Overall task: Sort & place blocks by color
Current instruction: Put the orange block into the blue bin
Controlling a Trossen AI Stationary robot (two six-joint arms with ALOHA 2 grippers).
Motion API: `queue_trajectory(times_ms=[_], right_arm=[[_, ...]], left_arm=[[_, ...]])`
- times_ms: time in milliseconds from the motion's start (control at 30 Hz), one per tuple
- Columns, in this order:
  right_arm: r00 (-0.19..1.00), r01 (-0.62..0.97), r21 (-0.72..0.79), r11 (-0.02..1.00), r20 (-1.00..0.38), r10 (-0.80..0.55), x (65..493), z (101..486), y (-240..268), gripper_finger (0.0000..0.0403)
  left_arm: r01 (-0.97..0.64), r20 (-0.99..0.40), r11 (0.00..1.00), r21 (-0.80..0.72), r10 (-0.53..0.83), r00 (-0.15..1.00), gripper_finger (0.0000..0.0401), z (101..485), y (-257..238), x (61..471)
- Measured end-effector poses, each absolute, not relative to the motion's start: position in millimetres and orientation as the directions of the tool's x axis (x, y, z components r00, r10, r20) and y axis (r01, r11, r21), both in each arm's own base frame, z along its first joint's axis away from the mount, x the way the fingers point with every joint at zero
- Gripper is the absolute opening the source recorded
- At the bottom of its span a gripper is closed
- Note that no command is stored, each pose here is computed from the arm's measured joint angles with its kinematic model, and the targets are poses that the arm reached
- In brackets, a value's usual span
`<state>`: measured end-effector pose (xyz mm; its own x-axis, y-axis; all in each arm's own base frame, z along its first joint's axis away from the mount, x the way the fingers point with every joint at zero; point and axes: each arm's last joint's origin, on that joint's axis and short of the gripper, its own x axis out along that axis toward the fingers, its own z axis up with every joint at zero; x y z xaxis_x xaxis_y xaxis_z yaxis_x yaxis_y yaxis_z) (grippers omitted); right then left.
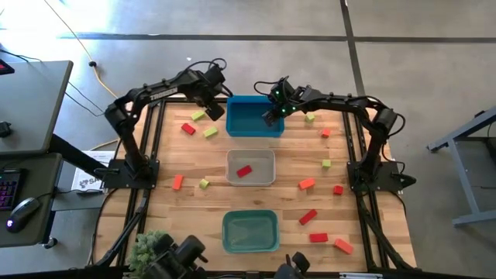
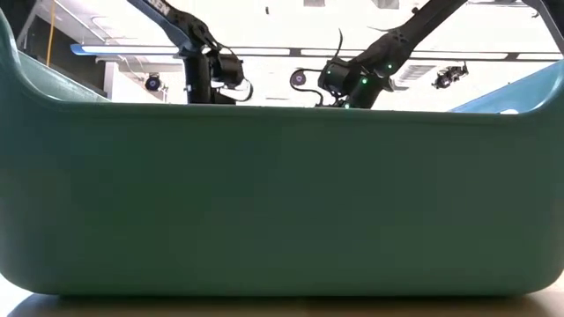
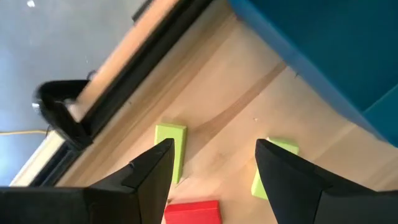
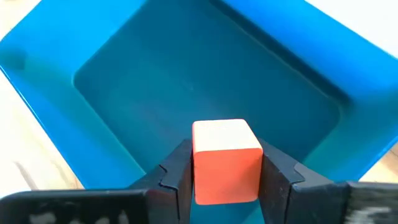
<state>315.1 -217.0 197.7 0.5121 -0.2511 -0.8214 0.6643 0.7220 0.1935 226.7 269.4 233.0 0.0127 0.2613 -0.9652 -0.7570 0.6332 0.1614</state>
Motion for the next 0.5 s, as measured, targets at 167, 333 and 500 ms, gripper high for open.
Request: queue_trajectory(times_ms=[167, 333, 500], right_arm=[[0.506, 0.67, 0.195, 0.717, -0.826, -0.248, 314, 198, -217, 0.0109], [0.504, 0.67, 0.195, 0.716, -0.828, -0.246, 314, 197, -216, 0.0109], [0.504, 0.667, 0.191, 0.72, -0.828, -0.247, 314, 197, -217, 0.0109]], left_arm=[[-0.731, -0.983, 0.666, 0.15, 0.178, -0.04, 0.0213, 209, 272, 231], [-0.692, -0.994, 0.713, 0.112, 0.074, -0.085, 0.0213, 197, 264, 235], [-0.662, -0.996, 0.744, 0.091, 0.05, -0.08, 0.0213, 194, 255, 245]])
